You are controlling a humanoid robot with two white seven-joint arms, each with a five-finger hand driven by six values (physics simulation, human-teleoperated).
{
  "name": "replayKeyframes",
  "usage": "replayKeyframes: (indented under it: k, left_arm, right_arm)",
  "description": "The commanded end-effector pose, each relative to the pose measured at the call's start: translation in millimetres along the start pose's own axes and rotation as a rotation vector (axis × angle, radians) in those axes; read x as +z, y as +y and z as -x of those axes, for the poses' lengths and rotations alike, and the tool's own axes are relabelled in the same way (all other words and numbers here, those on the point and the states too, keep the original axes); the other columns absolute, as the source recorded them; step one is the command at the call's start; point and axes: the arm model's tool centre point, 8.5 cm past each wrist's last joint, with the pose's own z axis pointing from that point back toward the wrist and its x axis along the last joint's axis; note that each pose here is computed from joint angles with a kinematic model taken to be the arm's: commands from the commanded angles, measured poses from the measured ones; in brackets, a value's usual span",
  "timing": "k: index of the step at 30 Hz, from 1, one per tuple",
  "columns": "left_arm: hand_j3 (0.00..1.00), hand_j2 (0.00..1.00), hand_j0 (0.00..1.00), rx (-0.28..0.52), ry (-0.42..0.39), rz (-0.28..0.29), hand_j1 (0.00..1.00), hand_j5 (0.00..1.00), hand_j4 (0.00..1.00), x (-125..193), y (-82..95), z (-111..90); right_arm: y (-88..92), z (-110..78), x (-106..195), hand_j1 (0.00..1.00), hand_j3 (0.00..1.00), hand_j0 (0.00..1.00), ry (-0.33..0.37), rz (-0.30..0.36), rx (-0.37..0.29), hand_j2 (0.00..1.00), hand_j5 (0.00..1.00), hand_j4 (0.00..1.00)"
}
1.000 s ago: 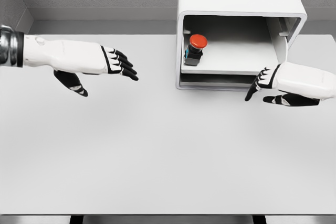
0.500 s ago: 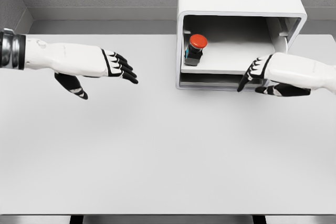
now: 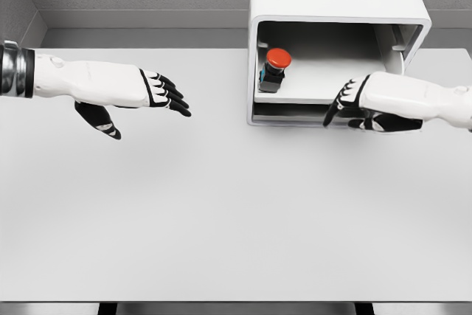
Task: Slide open multi-storey tabletop storage cabinets and put open load switch and slide close multi-storey tabletop storage cabinets
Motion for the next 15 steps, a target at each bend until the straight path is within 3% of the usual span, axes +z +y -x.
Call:
replayKeyframes:
  k: [1,15]
  left_arm:
    - [1.00,1.00,1.00,0.005,0.000,-0.004,1.00,1.00,1.00,0.3,0.6,0.2]
    - [1.00,1.00,1.00,0.012,-0.004,0.007,1.00,1.00,1.00,-1.8,-3.6,0.0]
  right_arm:
    - [6.6,2.7,-3.6,0.60,0.60,0.60,0.001,-0.007,-0.020,0.60,0.60,0.60]
    - [8.8,15.6,-11.6,0.60,0.60,0.60,0.022,-0.012,-0.031,0.60,0.60,0.60]
